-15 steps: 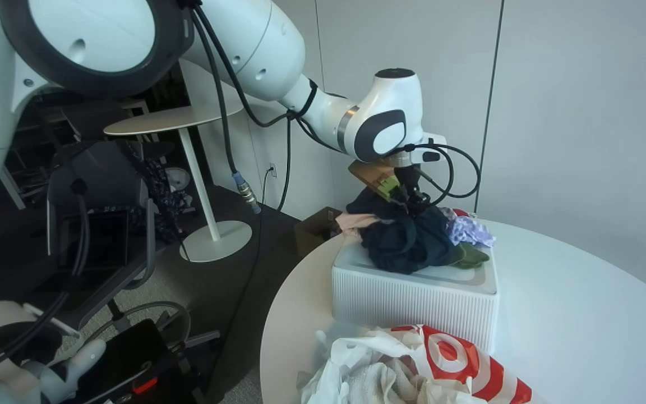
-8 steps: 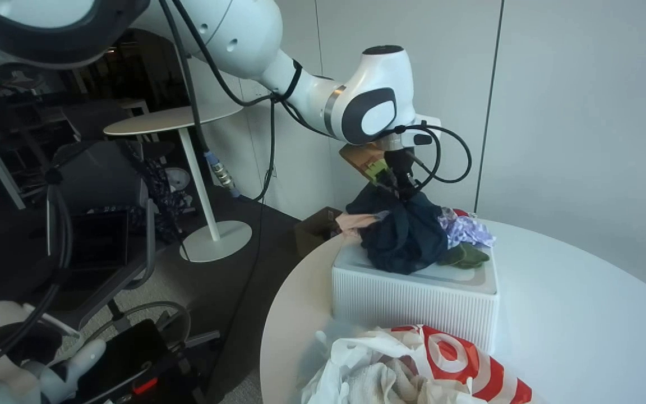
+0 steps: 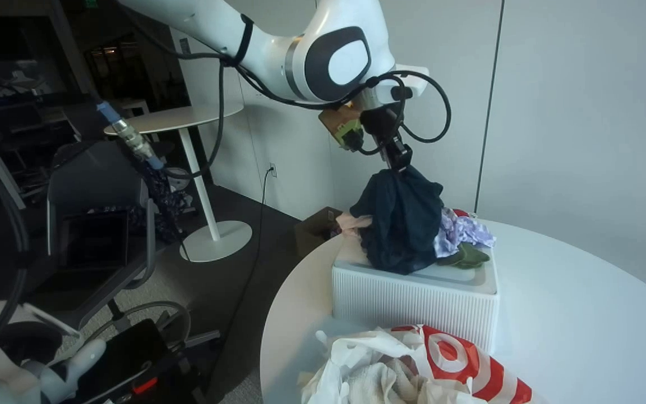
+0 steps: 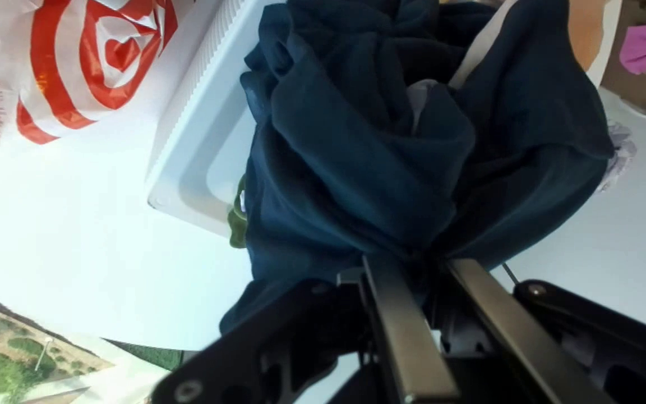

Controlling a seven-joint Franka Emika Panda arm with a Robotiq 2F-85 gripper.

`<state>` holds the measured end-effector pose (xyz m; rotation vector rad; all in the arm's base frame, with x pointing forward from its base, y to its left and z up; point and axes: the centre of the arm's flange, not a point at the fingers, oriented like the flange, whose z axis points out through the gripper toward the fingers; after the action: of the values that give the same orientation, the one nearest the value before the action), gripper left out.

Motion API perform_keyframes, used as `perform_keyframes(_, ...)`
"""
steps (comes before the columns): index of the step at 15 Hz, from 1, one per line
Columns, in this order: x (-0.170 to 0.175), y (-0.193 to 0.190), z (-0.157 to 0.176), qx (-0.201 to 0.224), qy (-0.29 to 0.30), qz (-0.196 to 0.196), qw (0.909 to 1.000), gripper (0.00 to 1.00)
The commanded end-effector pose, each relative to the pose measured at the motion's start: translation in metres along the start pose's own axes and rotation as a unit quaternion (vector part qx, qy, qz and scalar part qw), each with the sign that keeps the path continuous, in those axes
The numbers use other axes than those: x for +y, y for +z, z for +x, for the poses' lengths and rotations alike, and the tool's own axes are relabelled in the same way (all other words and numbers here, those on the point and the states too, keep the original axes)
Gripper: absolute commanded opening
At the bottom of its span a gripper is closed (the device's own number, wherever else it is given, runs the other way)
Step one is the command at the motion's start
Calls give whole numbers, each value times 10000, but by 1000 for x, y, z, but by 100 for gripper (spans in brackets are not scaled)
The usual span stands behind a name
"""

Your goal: Put some of the items on the white basket inside the plastic bag

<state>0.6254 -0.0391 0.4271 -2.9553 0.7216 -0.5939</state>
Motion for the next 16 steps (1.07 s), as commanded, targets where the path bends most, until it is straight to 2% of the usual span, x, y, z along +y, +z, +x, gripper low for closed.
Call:
perform_keyframes(1,20,-61,-26,673,416,-124,9968,8)
perform_keyframes(3,26,-80,-30,967,591,-189,9934,7)
perform_keyframes(5,29,-84,-30,977,659,-292,9926,7)
perform_keyframes(9,15,-43,-28,787,361,-462,9952,5)
perform_keyframes(11,-1,-21,-27,750,87,-487,9960,8)
perform_keyframes(16,-46,29,-23,966,-701,-546,9913,8)
